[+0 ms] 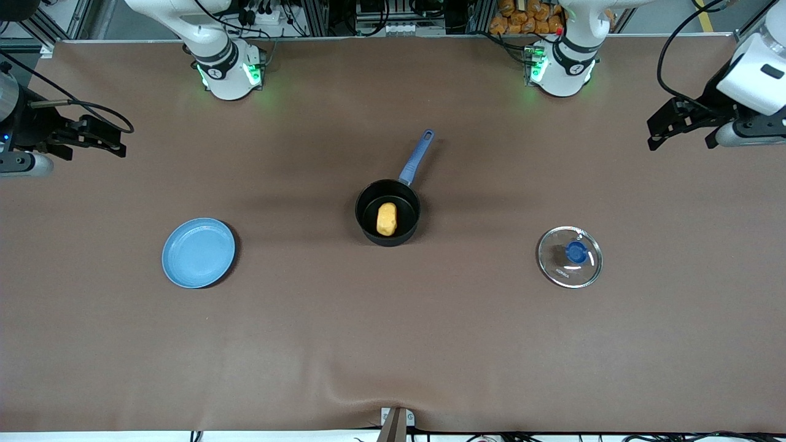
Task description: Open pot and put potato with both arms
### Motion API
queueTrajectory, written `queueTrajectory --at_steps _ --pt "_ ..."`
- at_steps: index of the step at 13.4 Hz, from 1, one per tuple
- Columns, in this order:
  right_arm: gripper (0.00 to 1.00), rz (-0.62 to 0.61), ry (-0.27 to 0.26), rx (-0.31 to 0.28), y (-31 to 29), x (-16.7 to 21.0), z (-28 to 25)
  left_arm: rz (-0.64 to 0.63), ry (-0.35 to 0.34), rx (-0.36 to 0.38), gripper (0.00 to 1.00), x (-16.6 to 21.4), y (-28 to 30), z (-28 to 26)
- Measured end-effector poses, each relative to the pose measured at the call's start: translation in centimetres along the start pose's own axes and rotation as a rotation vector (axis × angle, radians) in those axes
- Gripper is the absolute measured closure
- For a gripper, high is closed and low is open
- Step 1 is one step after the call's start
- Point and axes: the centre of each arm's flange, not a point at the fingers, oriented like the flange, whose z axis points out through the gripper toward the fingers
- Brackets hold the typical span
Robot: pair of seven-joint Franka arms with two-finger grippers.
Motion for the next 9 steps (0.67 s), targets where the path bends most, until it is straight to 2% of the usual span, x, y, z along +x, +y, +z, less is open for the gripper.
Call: queueTrajectory --at_steps 9 --pt "0.0 0.0 -0.008 0.0 0.0 -0.1 0.1 0.019 -0.006 -0.003 0.0 0.8 -1.2 -0.6"
